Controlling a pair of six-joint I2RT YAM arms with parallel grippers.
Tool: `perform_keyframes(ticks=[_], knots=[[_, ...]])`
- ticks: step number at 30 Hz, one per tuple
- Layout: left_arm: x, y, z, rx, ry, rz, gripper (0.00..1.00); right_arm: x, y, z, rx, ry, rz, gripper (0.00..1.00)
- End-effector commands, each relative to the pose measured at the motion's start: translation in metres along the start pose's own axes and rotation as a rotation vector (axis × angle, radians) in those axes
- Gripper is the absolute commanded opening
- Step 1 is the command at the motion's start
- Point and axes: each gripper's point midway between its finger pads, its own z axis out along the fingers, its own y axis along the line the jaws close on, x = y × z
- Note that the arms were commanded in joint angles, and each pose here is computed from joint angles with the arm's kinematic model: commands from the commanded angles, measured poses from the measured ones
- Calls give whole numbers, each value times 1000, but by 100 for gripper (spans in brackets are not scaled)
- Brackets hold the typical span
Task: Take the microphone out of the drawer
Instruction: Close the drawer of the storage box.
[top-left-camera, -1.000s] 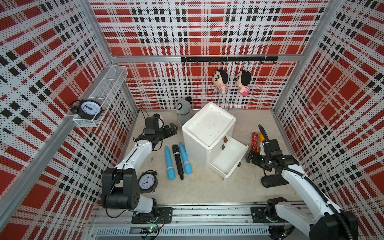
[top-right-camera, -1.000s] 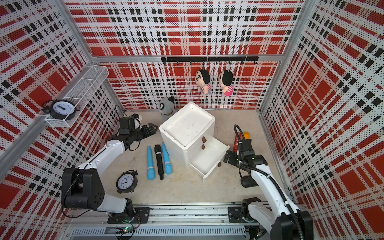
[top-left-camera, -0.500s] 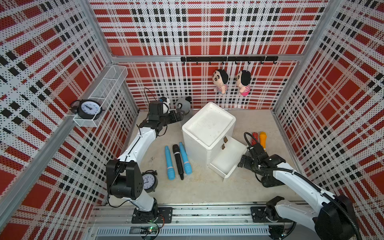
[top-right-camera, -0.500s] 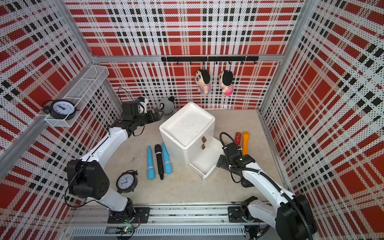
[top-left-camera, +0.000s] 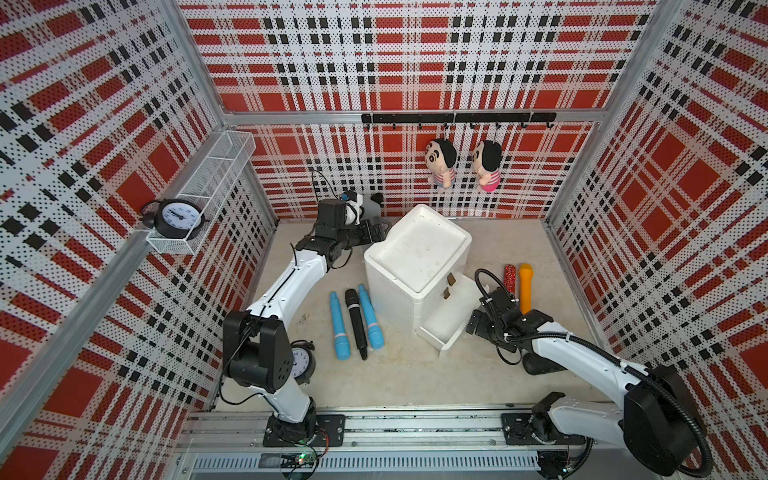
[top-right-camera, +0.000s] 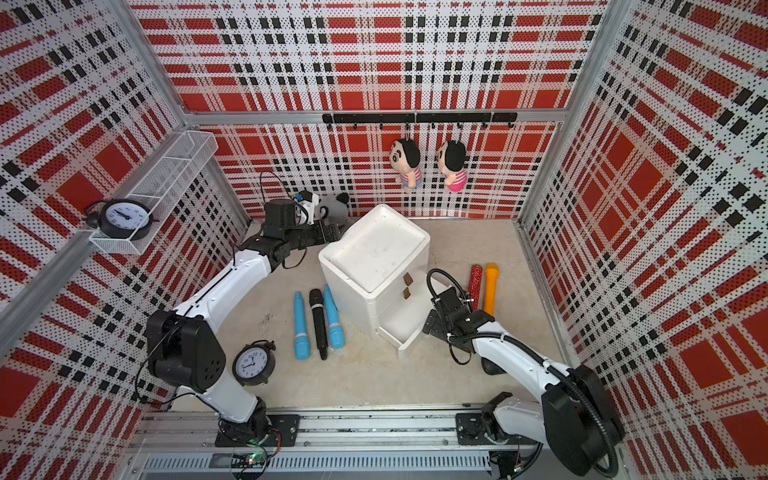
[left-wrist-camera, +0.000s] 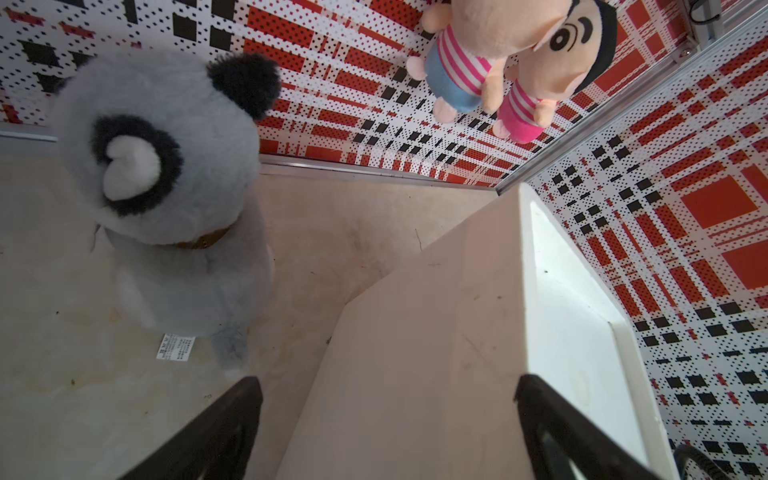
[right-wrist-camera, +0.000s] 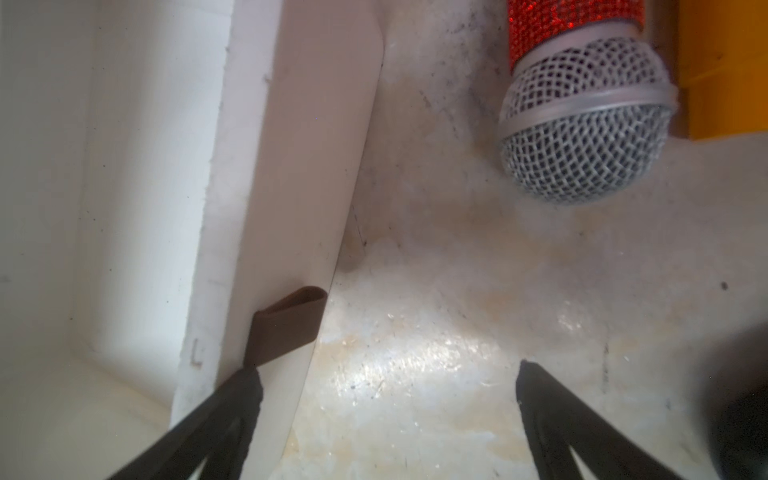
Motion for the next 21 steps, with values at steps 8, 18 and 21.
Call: perform_keyframes(ticks=[8, 18, 21], knots=[[31, -23, 19, 86, 105, 20, 98, -18, 29, 19, -58, -59, 29, 100], [33, -32, 20, 113, 113, 29, 98, -29, 52, 33, -148, -103, 64, 100], [36, -33, 21, 116, 119, 31, 98, -32, 59, 37, -202, -133, 76, 100]])
